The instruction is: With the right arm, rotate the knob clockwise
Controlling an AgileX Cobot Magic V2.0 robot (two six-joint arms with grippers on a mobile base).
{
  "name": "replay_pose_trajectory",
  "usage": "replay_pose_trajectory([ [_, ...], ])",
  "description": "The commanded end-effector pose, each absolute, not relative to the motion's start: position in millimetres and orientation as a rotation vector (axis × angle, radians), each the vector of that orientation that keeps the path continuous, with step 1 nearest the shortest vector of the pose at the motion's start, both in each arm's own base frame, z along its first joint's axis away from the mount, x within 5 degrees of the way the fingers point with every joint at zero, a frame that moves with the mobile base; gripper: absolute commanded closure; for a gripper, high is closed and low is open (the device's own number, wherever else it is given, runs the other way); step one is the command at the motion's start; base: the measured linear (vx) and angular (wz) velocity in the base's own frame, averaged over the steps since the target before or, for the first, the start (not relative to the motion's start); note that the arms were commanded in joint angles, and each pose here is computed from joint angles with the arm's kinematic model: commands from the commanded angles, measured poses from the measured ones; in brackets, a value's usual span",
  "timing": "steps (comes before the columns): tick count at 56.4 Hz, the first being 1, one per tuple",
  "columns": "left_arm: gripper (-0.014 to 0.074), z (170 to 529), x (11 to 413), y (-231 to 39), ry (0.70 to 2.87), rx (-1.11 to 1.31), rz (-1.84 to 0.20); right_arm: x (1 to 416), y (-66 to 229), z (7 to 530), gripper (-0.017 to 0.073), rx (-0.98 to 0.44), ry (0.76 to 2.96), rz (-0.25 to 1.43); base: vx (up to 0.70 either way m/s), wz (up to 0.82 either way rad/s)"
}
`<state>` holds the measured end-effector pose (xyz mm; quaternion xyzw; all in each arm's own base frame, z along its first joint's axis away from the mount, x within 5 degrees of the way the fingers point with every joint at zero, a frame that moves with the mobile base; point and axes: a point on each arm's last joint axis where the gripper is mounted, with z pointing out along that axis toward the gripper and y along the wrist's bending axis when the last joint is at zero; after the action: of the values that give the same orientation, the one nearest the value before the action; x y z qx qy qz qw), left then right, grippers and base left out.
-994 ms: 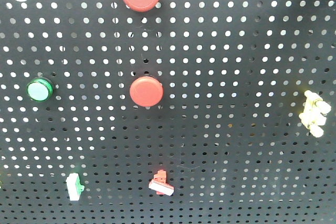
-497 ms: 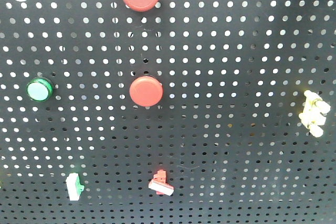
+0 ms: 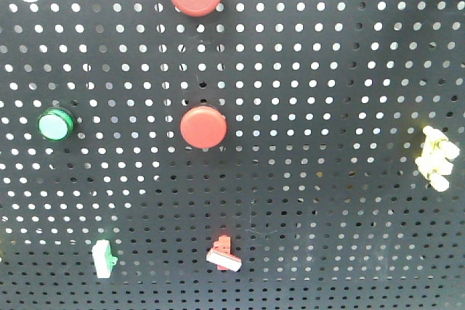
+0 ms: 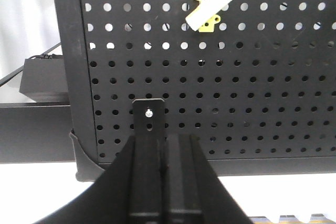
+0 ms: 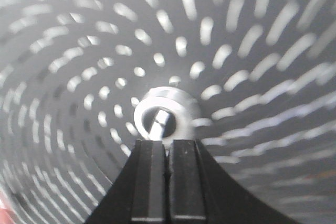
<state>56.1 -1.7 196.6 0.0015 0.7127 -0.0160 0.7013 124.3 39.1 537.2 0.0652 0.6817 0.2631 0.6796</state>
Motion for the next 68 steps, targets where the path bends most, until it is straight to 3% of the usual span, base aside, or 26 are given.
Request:
replay_pose_trajectory([
  [1, 0.06, 201.0, 55.7, -1.4, 1.503, -0.003, -0.043, 96.9, 28.2, 547.4, 0.0568, -0.019, 1.4, 0.429, 0.0, 0.0],
  [12, 0.06, 201.0, 55.7, -1.4, 1.503, -0.003, -0.043, 54.9, 12.2, 514.7, 0.0568, -0.128, 1.339, 0.308, 0.0, 0.0],
  [27, 0.06, 201.0, 55.7, -1.4, 1.503, -0.003, -0.043, 25.4, 0.2, 422.8, 0.0568, -0.299, 1.383, 0.104, 0.0, 0.0],
  [46, 0.06, 201.0, 55.7, -1.4, 1.503, -0.003, -0.043, 50.5, 17.6, 356.9, 0.0567, -0.36, 1.291, 0.135, 0.0, 0.0],
  [68, 0.06, 201.0, 55.7, -1.4, 1.503, -0.003, -0.043, 61.8, 22.0, 320.7, 0.0567, -0.392, 1.398, 0.129, 0.0, 0.0],
])
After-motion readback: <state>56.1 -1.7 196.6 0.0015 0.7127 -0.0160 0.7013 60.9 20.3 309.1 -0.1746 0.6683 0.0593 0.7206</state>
